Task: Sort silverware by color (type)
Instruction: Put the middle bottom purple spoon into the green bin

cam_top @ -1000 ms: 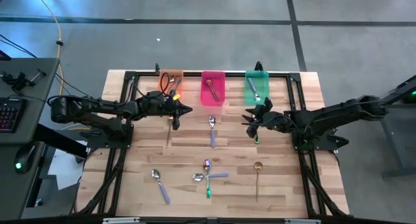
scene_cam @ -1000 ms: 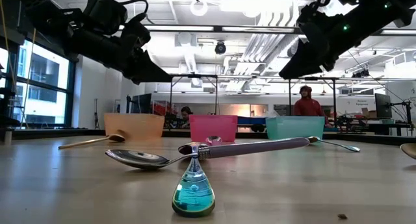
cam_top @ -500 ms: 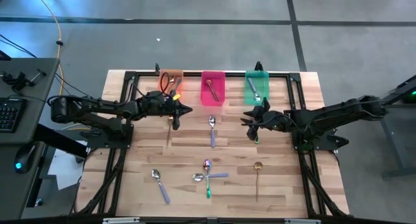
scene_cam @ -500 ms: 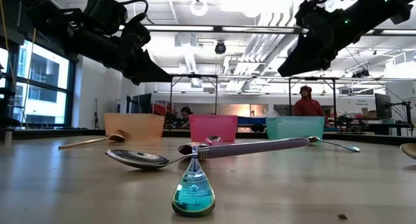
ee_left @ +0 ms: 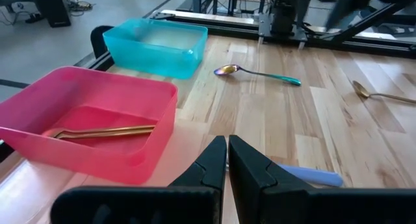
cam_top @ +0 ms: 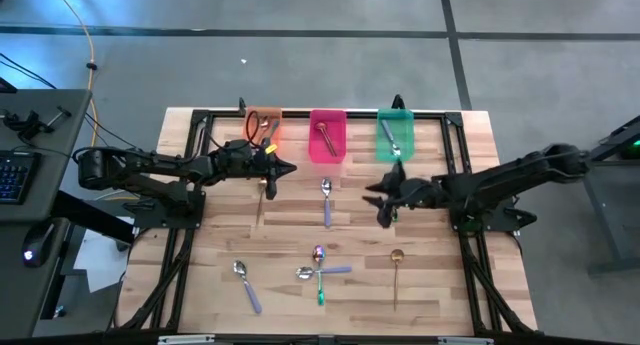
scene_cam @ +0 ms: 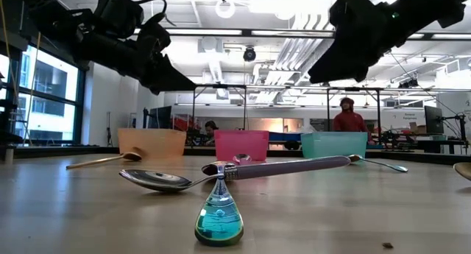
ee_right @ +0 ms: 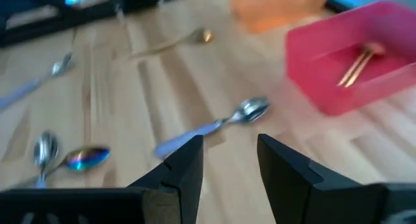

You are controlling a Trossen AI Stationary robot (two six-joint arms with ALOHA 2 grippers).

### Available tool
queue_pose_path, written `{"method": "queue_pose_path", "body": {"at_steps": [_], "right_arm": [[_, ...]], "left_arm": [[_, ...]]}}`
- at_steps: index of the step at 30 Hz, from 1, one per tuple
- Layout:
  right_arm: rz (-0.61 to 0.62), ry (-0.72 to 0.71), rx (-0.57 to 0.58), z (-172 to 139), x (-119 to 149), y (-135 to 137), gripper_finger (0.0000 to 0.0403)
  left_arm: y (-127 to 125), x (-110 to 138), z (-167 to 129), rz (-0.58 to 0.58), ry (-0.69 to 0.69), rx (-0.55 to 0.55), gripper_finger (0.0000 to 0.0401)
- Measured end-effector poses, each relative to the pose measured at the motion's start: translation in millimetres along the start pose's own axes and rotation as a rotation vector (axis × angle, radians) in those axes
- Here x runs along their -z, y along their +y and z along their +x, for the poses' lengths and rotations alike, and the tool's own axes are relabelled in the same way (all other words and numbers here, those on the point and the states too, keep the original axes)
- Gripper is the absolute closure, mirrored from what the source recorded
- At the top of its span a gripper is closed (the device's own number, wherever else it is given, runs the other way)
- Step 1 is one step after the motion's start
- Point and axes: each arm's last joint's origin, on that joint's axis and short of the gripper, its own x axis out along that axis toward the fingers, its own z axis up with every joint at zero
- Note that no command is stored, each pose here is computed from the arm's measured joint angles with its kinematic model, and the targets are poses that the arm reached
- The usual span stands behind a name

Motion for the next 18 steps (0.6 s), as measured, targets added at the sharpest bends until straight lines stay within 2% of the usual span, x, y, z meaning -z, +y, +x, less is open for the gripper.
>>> {"method": "queue_pose_path", "body": {"at_steps": [12,18], "right_arm": [[-0.159,0.233,-0.068,36,2,70,0.0268],[-0.215,0.331,-0.175,56,6,112,0.0268]], "left_arm": [[0,-1,0,0.016,-0.009,-0.001,0.0394],[0,-2,0,0.0,-0.022,0.0,0.0394]]}}
